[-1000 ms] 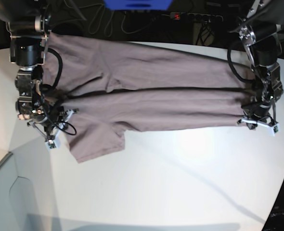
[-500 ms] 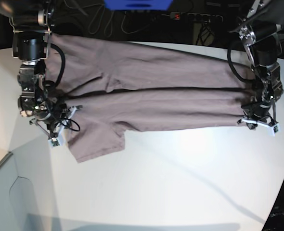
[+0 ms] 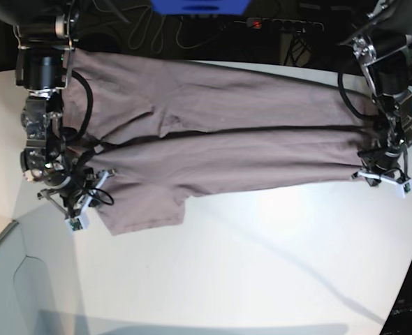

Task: Layout the t-shirt on the table in an organized manner, then fold the t-shirt properly
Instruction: 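Lift the held ends and fold the shirt over toward the collar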

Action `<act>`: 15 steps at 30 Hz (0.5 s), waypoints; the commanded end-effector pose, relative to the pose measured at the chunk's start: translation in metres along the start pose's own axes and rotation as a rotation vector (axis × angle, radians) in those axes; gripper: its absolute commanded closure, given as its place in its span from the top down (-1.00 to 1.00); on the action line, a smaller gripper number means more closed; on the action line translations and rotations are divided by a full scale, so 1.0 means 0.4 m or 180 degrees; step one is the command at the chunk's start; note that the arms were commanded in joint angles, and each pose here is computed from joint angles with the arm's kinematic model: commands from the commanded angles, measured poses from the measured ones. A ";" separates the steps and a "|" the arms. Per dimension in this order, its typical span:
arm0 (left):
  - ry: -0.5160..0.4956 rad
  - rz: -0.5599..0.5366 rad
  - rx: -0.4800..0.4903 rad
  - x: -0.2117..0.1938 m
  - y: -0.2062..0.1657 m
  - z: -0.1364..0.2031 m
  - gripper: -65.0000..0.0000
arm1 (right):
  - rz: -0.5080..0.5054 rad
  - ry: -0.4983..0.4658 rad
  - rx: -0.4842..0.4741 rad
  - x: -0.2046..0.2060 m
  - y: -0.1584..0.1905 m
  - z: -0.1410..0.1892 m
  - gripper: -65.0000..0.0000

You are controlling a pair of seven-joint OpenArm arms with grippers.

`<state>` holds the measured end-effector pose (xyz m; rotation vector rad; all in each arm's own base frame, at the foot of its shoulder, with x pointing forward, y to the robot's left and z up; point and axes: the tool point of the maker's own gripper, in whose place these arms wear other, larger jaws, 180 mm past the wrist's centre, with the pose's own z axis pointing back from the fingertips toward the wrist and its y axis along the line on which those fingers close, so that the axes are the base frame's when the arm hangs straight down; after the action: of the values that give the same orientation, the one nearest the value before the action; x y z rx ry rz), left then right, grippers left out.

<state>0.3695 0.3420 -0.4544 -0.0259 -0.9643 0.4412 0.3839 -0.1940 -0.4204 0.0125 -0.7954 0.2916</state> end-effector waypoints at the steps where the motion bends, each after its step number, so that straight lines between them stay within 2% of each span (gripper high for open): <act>1: -0.0348 -0.0036 -0.0020 0.108 -0.002 0.002 -1.00 | 0.0033 -0.0226 -0.0071 0.065 -0.025 0.014 -1.00; 9: -0.0507 -0.0093 -0.0060 0.156 -0.017 0.011 -1.00 | 0.0105 -0.0444 -0.0111 0.121 -0.020 0.044 -1.00; 15: -0.0547 -0.0098 -0.0071 0.171 -0.023 0.011 -1.00 | -0.0227 -0.0525 -0.0272 0.116 -0.072 0.061 -1.00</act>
<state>0.3864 0.3459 -0.4243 -0.0098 -1.0543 0.4119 0.3922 -0.2093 -0.3881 -0.0014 -0.9027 0.1876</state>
